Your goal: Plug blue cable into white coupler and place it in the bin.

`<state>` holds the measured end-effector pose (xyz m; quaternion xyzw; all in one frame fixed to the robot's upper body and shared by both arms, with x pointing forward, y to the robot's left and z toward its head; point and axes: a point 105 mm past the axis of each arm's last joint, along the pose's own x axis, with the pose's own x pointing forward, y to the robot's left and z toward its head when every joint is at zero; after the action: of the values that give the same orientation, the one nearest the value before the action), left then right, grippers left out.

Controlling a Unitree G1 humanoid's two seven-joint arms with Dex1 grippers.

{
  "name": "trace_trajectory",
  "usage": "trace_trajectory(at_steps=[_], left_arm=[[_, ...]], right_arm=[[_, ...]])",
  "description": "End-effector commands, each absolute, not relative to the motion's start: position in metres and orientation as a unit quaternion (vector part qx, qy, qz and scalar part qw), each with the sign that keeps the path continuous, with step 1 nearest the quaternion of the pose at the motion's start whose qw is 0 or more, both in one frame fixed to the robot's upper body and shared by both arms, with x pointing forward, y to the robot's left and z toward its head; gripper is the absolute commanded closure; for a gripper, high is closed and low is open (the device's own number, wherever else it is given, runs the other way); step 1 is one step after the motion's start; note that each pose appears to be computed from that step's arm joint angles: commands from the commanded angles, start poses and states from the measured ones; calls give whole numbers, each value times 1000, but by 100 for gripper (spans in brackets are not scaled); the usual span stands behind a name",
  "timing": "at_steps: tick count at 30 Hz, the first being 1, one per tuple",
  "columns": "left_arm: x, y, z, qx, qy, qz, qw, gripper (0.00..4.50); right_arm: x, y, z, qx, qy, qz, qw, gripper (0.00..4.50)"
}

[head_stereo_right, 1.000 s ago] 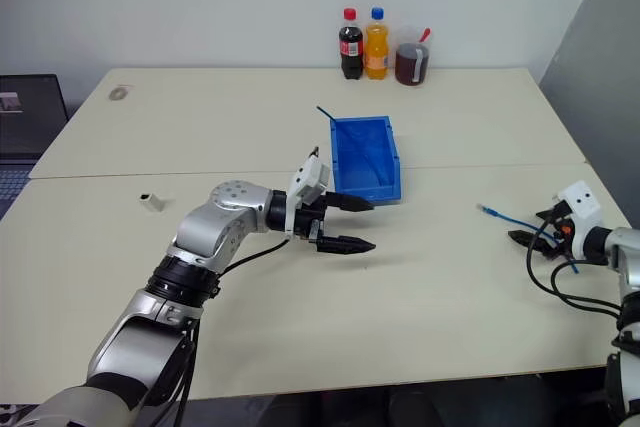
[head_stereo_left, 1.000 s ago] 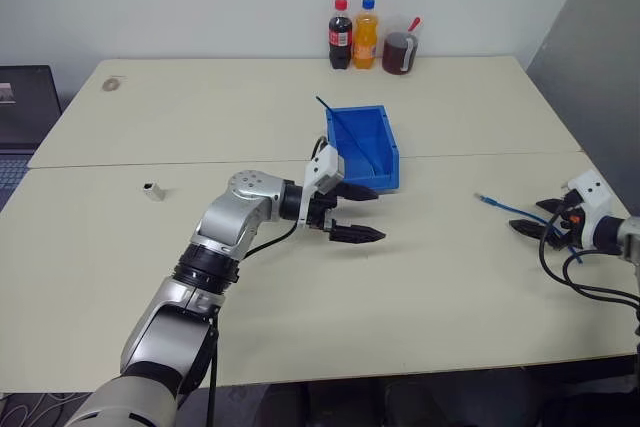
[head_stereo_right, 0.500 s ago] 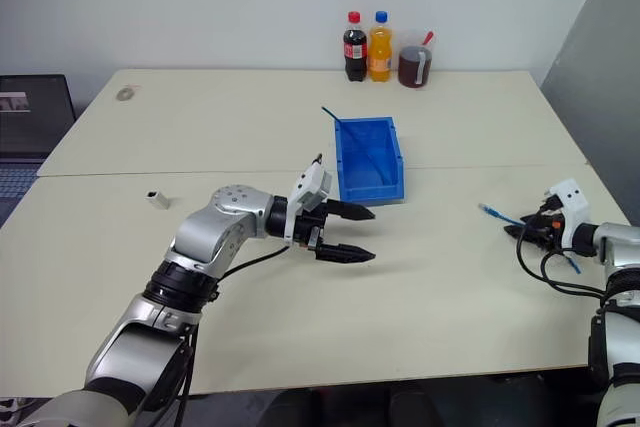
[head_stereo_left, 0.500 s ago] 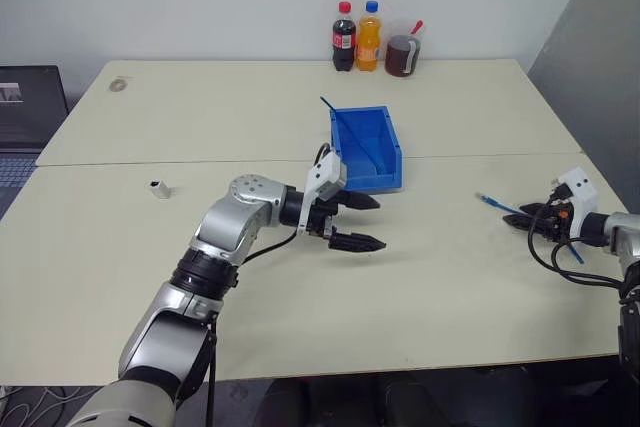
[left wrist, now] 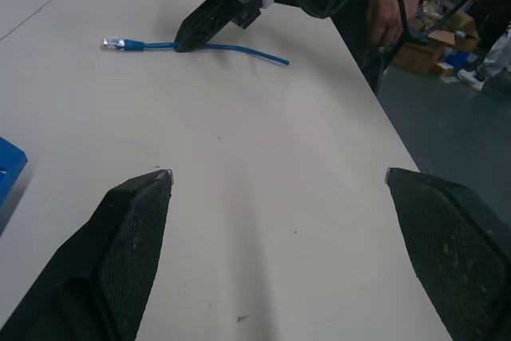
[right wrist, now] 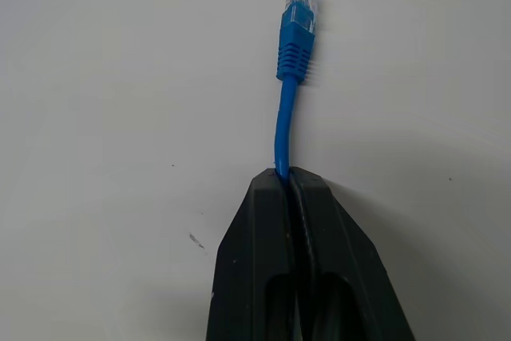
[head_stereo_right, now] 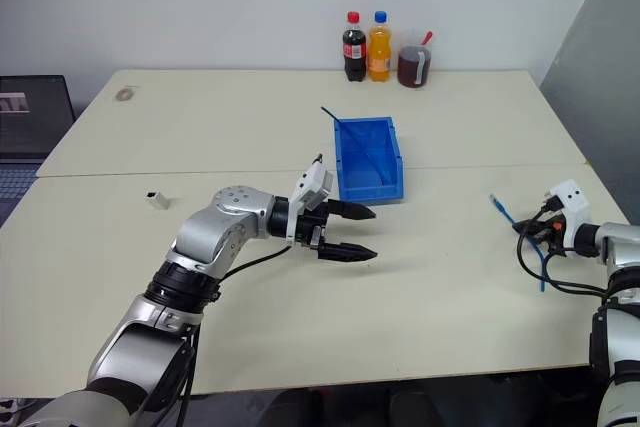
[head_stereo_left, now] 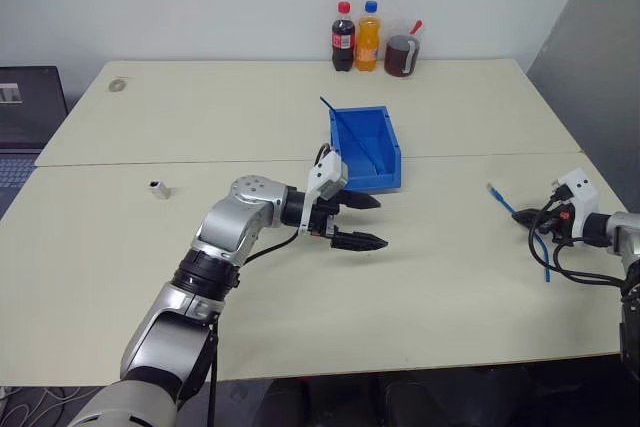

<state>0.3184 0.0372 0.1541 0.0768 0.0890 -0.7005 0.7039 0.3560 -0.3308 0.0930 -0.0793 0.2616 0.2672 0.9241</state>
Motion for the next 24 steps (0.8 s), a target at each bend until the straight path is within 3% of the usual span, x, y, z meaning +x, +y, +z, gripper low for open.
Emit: trace_trajectory(at_steps=[1, 5, 10, 12, 14, 17, 24], left_arm=[[318, 48, 169, 72, 59, -683, 724, 0], [314, 79, 175, 79, 55, -643, 760, 0], [286, 139, 155, 111, 98, -572, 807, 0], [268, 161, 141, 113, 117, -529, 833, 0], [235, 176, 125, 109, 138, -495, 851, 0], [202, 174, 120, 88, 125, -446, 882, 0], [164, 161, 102, 8, 113, -266, 957, 0]], right_arm=[[347, -326, 92, -96, 268, 307, 908, 443], [339, -290, 107, -159, 229, 398, 874, 443], [321, -192, 121, -304, 145, 540, 771, 443], [322, -166, 117, -376, 114, 562, 728, 443], [331, -137, 112, -449, 71, 575, 680, 443], [346, -103, 107, -490, 19, 581, 649, 443], [367, -39, 85, -541, -52, 586, 601, 443]])
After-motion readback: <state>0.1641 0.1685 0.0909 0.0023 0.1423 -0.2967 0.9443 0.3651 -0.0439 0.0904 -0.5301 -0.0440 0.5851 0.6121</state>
